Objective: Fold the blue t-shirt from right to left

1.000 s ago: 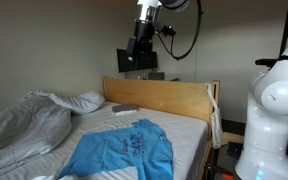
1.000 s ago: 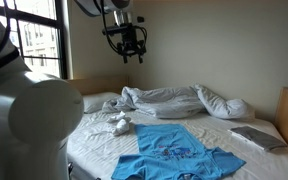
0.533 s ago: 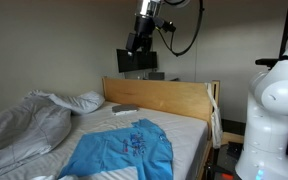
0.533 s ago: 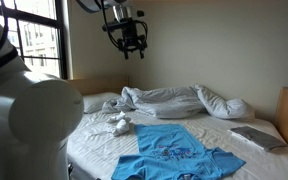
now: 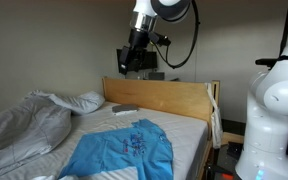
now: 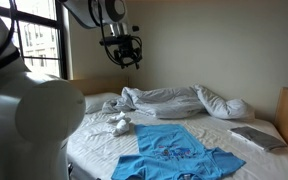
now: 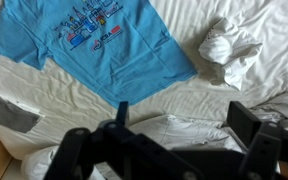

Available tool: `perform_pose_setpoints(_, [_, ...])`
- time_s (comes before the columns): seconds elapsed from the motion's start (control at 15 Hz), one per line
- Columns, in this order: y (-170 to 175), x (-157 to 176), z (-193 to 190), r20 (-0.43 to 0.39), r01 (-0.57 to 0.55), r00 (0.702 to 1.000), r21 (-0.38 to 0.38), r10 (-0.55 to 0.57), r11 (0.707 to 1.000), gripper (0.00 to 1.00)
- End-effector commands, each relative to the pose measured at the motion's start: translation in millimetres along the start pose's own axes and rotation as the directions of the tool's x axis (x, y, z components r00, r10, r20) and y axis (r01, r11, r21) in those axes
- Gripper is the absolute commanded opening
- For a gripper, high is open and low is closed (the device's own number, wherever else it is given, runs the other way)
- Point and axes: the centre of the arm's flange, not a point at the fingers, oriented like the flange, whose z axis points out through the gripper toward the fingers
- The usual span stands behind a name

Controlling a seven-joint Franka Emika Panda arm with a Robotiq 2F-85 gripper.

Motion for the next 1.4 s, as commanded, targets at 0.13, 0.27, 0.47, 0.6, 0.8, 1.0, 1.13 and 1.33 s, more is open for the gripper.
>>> perform_pose_setpoints(0.13, [-1.9,-38.4,74.7,0.111,-0.078,0.992,0.114,0.065,0.990,1.00])
perform_pose_setpoints(0.27, [-3.4,-51.6,104.2,0.162,-0.095,0.984,0.140,0.071,0.986,1.00])
perform_pose_setpoints(0.47, [-8.5,-74.1,149.1,0.247,-0.138,0.963,0.118,0.106,0.983,1.00])
perform_pose_setpoints(0.6, [-9.7,-89.8,177.6,0.297,-0.142,0.948,0.069,0.115,0.988,1.00])
perform_pose_setpoints(0.8, [-20.1,-111.3,218.2,0.364,-0.141,0.924,0.044,0.115,0.989,1.00])
perform_pose_setpoints(1.0, [-32.5,-121.4,239.9,0.399,-0.146,0.909,0.028,0.123,0.989,1.00])
perform_pose_setpoints(1.13, [-24.9,-121.4,230.5,0.409,-0.134,0.907,0.043,0.105,0.990,1.00])
perform_pose_setpoints(1.33, [-27.6,-123.1,236.3,0.420,-0.135,0.901,0.040,0.106,0.990,1.00])
